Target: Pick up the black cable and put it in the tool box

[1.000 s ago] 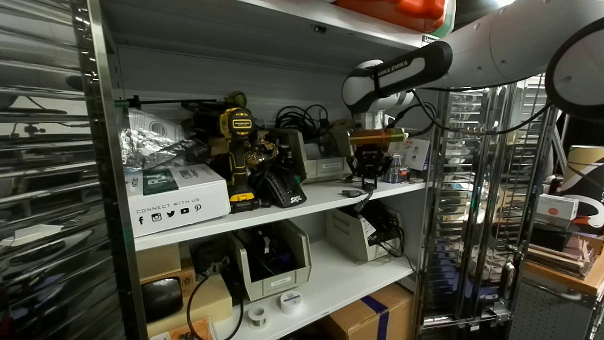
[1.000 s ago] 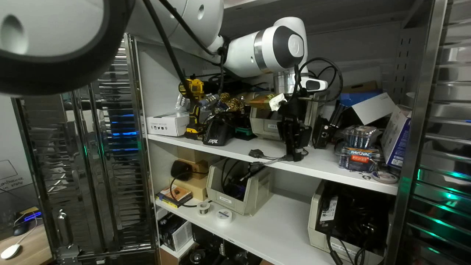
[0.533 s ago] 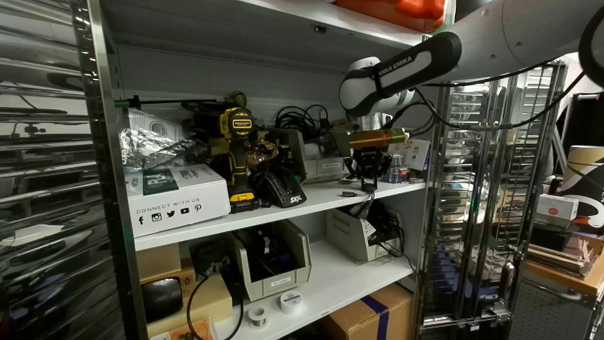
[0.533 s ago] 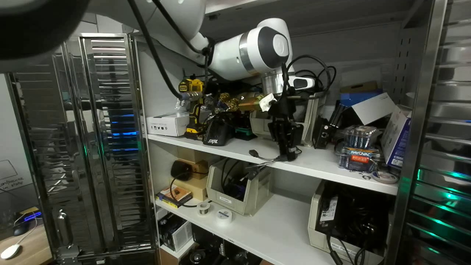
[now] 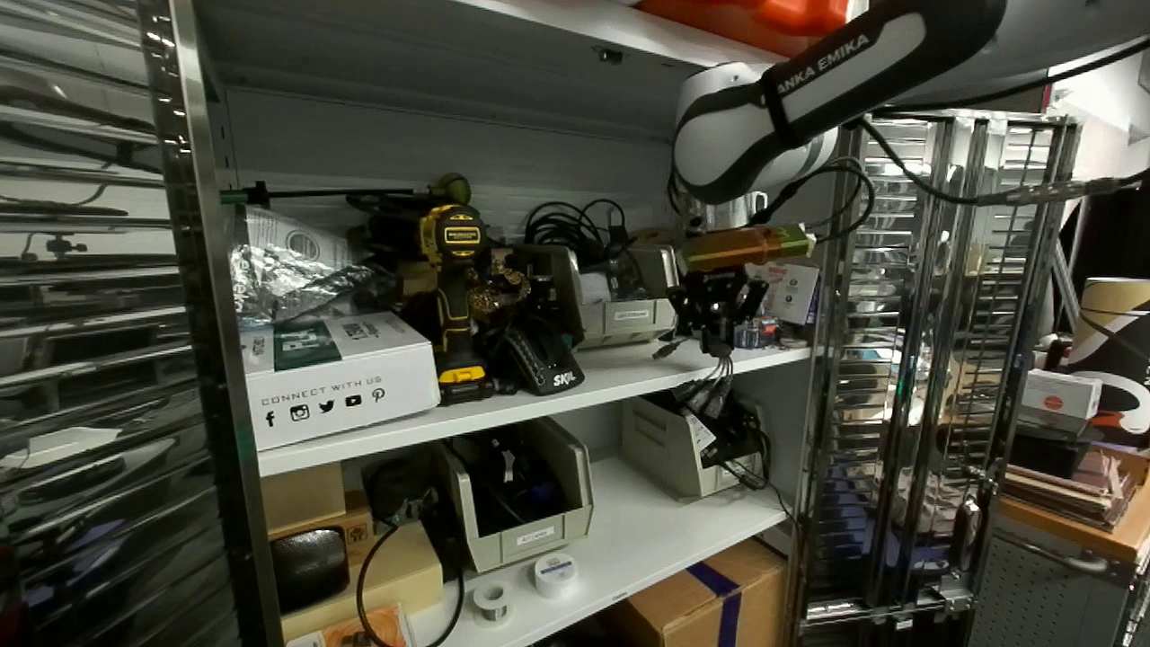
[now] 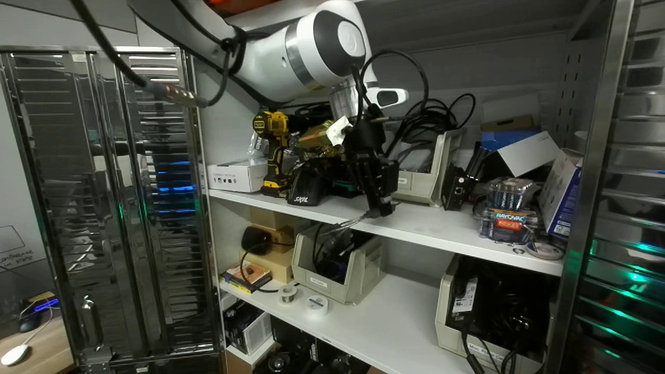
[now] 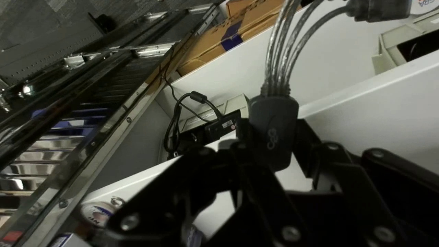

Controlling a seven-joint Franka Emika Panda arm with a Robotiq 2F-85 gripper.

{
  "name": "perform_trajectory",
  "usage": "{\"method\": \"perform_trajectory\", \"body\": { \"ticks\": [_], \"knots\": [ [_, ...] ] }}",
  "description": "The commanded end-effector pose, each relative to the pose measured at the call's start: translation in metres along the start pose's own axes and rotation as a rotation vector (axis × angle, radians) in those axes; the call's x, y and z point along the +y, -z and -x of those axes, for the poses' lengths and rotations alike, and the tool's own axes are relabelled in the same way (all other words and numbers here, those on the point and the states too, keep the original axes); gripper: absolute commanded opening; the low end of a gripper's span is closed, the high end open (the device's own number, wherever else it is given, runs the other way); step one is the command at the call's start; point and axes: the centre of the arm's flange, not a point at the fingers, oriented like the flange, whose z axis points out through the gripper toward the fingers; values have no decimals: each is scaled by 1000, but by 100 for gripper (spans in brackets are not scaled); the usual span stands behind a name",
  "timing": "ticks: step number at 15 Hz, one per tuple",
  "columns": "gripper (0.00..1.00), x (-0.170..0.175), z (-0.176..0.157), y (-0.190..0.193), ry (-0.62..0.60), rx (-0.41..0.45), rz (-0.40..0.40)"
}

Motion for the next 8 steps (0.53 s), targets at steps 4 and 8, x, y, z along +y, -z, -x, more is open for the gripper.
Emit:
{"method": "perform_trajectory", "body": {
  "ticks": [4, 8],
  "knots": [
    [9, 22, 3, 52, -114, 292, -108],
    [9, 3, -22, 75, -189, 444, -239]
  ]
}}
